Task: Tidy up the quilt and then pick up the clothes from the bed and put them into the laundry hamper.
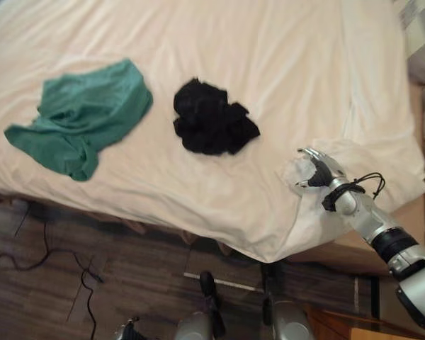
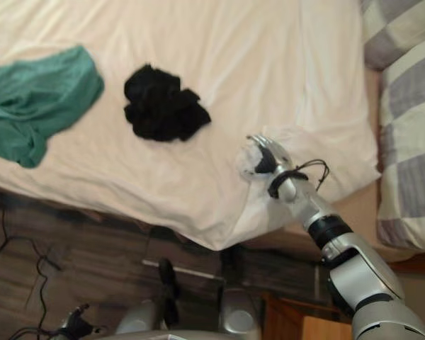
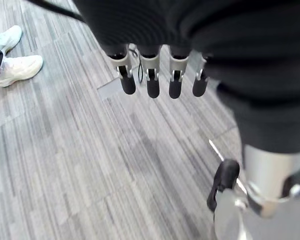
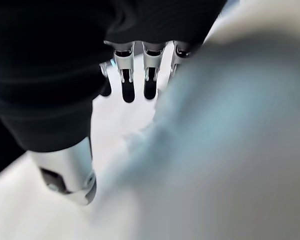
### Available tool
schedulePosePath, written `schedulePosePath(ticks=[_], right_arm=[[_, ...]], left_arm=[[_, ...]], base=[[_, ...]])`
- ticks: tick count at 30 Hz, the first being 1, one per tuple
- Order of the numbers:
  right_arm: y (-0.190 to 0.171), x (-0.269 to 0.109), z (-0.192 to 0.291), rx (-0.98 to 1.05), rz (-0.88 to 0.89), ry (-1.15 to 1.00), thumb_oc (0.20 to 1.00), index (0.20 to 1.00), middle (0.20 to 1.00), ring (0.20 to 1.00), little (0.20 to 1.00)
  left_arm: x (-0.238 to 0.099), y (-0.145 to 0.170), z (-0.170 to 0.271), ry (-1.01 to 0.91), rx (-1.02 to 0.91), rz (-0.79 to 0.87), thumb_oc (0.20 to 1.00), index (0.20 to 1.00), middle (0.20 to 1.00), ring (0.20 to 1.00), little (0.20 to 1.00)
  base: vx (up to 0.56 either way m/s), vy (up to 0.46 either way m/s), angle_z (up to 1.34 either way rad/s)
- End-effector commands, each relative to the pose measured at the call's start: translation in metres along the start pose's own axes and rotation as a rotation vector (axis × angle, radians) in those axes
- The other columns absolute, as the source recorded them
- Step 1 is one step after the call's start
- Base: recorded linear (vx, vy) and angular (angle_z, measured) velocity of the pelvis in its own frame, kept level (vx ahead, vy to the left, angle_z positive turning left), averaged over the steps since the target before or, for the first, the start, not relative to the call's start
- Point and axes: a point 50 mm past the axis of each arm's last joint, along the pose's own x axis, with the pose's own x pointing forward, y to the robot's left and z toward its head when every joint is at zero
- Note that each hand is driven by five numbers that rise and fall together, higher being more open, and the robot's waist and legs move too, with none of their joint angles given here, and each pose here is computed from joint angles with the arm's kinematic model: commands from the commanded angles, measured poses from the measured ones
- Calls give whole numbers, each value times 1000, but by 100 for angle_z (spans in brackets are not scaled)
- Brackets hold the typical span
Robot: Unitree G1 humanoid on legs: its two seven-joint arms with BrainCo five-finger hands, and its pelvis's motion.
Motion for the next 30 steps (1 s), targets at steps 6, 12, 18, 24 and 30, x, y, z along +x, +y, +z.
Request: schedulePosePath(ticks=[6,12,18,24,30], right_arm=[[-19,-33,-49,24,-74,133,200,200,200,200,200],[29,-141,-119,272,-123,477,1000,1000,1000,1000,1000],[92,-239,-158,625,-227,973,1000,1000,1000,1000,1000],[72,-283,-188,857,-650,1214,1000,1000,1000,1000,1000],[-16,-230,-187,757,-904,877,517,517,517,517,517]], left_arm=[[10,23,45,-117,40,43,1000,1000,1000,1000,1000],[11,20,42,-62,-5,43,1000,1000,1000,1000,1000],[11,17,37,-21,-51,41,1000,1000,1000,1000,1000],[12,21,50,-70,-97,36,1000,1000,1000,1000,1000],[11,13,52,-96,-77,10,1000,1000,1000,1000,1000]], base=[[34,-44,-11],[83,11,-15],[58,25,-27],[38,38,-13],[21,35,0]])
